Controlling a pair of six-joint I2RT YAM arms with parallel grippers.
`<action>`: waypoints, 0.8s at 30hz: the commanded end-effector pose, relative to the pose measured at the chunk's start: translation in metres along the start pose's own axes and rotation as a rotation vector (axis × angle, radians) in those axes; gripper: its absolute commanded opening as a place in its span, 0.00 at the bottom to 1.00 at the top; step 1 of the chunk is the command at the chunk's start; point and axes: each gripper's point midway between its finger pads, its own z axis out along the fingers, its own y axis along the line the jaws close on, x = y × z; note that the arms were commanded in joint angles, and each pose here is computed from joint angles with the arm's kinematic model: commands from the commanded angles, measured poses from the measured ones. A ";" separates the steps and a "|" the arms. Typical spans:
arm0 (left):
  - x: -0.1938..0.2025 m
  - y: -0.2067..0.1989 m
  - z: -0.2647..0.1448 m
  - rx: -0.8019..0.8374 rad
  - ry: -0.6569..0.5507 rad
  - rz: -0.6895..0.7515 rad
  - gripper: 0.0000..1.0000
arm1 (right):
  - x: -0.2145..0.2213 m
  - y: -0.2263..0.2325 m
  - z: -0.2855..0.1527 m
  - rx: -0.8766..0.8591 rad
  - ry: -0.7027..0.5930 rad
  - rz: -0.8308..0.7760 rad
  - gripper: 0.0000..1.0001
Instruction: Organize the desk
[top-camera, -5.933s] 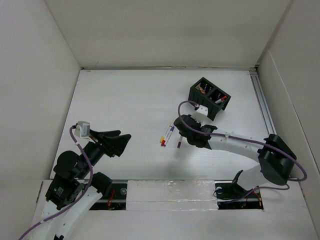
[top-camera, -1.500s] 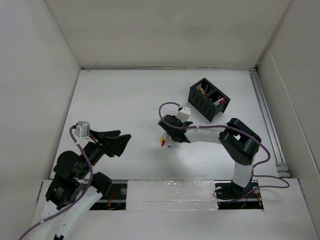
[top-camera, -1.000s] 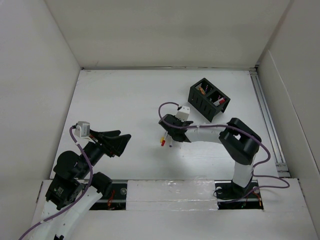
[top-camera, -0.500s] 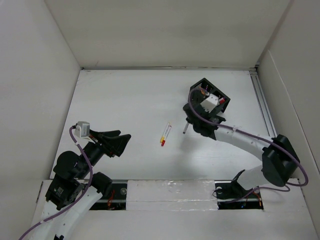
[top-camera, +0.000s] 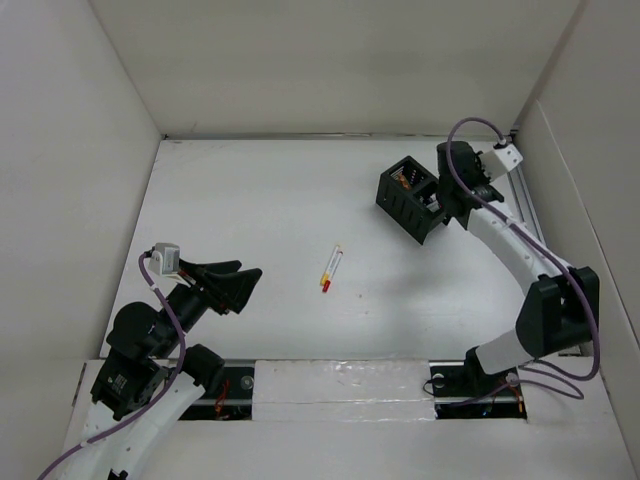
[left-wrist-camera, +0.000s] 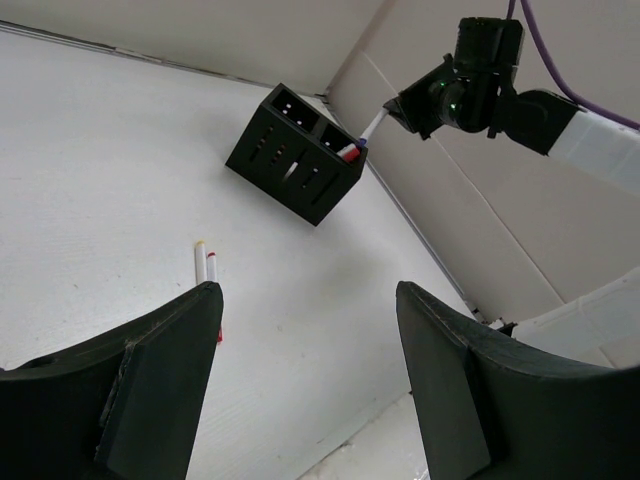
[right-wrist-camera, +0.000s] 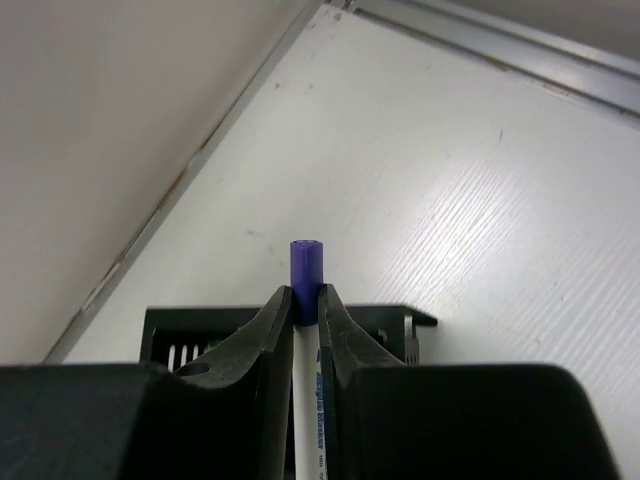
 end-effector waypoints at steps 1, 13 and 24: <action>-0.005 -0.008 0.001 0.040 -0.023 0.010 0.66 | -0.017 0.008 0.019 0.037 -0.068 -0.010 0.00; -0.003 -0.006 0.004 0.031 -0.011 0.008 0.66 | -0.001 0.002 0.031 0.147 -0.157 -0.095 0.00; -0.003 -0.005 0.006 0.025 -0.011 0.007 0.66 | 0.012 0.018 0.002 0.151 -0.246 -0.150 0.20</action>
